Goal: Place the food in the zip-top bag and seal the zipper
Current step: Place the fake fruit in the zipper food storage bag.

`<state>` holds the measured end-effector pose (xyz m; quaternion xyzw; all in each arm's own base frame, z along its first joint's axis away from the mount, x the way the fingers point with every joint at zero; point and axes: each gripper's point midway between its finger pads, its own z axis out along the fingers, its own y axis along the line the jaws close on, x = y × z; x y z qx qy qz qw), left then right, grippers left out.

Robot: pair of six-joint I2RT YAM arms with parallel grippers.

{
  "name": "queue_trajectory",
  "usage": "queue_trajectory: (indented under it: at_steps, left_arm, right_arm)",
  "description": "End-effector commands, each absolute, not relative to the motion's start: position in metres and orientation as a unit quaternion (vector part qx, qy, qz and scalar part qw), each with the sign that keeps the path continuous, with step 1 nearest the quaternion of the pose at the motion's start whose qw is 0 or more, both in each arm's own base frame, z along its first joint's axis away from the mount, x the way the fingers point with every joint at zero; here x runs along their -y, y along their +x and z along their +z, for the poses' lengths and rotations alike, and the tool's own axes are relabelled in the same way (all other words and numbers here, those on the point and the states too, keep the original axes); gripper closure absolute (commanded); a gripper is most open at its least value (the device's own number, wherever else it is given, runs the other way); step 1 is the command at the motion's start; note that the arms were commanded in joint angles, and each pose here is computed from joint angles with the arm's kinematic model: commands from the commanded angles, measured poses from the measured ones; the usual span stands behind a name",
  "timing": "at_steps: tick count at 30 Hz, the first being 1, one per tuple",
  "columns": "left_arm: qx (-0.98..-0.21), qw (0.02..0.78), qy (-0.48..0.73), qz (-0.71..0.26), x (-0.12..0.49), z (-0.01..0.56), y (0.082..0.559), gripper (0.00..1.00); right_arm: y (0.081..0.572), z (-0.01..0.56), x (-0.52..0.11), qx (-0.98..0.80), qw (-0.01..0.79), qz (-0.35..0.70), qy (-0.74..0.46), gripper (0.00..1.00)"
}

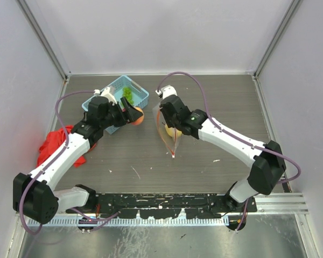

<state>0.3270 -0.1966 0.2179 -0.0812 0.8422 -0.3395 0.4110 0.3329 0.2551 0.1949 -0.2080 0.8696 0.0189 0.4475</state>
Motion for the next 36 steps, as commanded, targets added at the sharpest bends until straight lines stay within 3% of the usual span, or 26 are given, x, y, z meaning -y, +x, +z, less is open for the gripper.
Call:
queue_trajectory:
  at_steps: [1,9,17,23,26,36]
  left_arm:
    - [-0.818,0.442,-0.072,-0.36,0.199,0.244,0.327,0.52]
    - [-0.817,0.44,-0.069,-0.365,0.201,0.249,0.323,0.52]
    - [-0.804,0.453,-0.051,-0.383,0.203,0.27,0.306,0.52]
    - [-0.781,0.467,-0.032,-0.414,0.211,0.288,0.286,0.52]
    - [-0.78,0.467,-0.03,-0.415,0.213,0.286,0.282,0.52]
    - [-0.792,0.45,-0.046,-0.411,0.215,0.263,0.284,0.53]
  right_arm:
    - [0.324,0.225,-0.253,-0.859,0.475,0.047,-0.187,0.64]
    - [0.318,0.221,-0.253,-0.862,0.468,0.047,-0.188,0.72]
    - [0.33,0.229,-0.263,-0.856,0.48,0.045,-0.185,0.94]
    - [0.342,0.234,-0.279,-0.852,0.487,0.059,-0.181,0.98]
    - [0.346,0.231,-0.292,-0.853,0.481,0.073,-0.188,0.96]
    - [0.341,0.215,-0.3,-0.866,0.456,0.078,-0.19,0.72]
